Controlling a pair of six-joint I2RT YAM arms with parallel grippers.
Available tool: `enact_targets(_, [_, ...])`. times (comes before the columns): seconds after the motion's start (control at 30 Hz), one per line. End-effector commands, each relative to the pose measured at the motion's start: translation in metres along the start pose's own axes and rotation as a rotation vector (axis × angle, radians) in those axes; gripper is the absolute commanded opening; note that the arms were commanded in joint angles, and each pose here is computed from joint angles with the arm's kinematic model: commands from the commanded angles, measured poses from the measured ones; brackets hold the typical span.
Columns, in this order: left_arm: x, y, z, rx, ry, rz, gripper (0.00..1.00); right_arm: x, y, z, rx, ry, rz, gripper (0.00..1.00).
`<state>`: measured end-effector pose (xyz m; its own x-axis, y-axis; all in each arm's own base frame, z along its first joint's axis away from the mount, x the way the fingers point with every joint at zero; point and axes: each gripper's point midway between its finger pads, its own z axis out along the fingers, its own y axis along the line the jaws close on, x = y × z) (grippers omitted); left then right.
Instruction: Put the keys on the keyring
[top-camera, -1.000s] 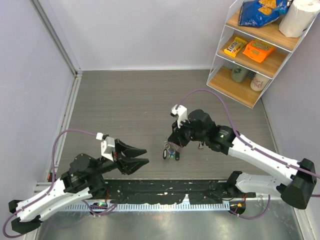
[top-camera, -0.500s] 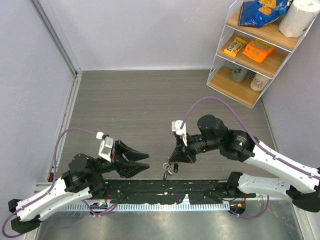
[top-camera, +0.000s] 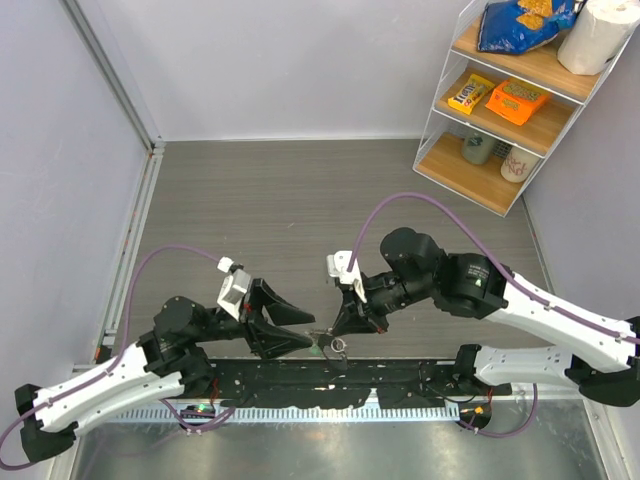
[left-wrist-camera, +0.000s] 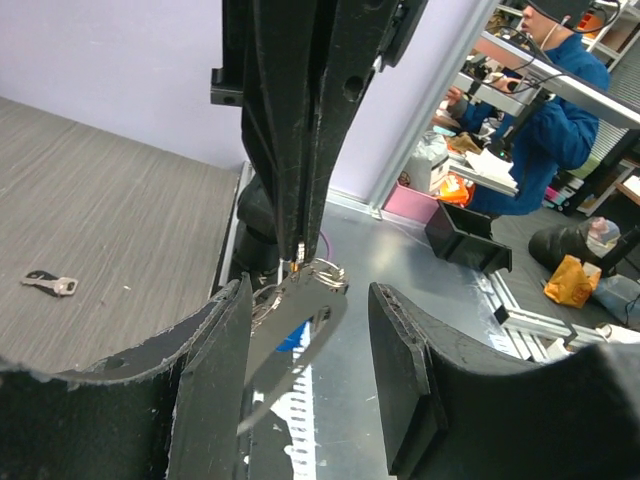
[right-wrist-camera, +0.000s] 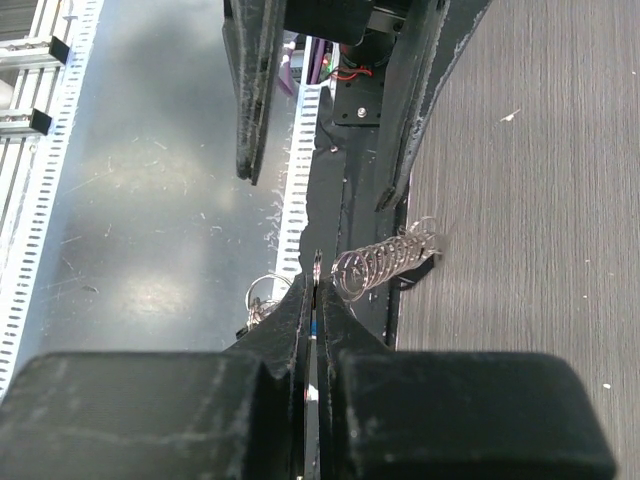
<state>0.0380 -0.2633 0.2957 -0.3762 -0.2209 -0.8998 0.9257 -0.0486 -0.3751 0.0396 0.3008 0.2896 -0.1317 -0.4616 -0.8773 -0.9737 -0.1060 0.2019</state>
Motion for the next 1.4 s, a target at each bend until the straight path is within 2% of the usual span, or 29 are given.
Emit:
enact_targets(0.0, [-0.031,-0.024,0.004,0.093,-0.078,0.039,0.55,-0.025,0.005,-0.007,0.000,-0.057,-0.048,0.05])
enact_targets(0.57, [-0.024,-0.015,0.011,0.077,-0.053,0.015,0.56,-0.045,0.003,0.005,-0.007,-0.062,-0.018,0.05])
enact_targets(0.8, [-0.025,-0.014,0.012,0.069,-0.055,0.016,0.49,-0.050,0.002,0.008,-0.007,-0.061,-0.015,0.05])
enact_targets(0.9, [-0.025,-0.014,0.013,0.067,-0.054,0.016,0.43,-0.051,0.002,0.009,-0.008,-0.060,-0.017,0.05])
enact_targets(1.07, [-0.025,-0.014,0.014,0.068,-0.049,0.013,0.25,-0.052,0.004,0.010,-0.014,-0.059,-0.018,0.05])
enact_targets(1.13, [-0.024,-0.014,0.015,0.074,-0.039,0.011,0.16,-0.052,0.005,0.010,-0.018,-0.063,-0.019,0.05])
enact_targets(1.2, [-0.023,-0.015,0.016,0.083,-0.032,0.011,0.03,-0.053,0.006,0.009,-0.021,-0.066,-0.019,0.05])
enact_targets(1.23, [-0.023,-0.016,0.016,0.087,-0.030,0.009,0.00,-0.053,0.007,0.009,-0.021,-0.067,-0.021,0.05])
enact_targets(1.37, [-0.022,-0.021,0.016,0.114,-0.018,0.008,0.00,-0.055,0.009,0.006,-0.020,-0.075,-0.029,0.05])
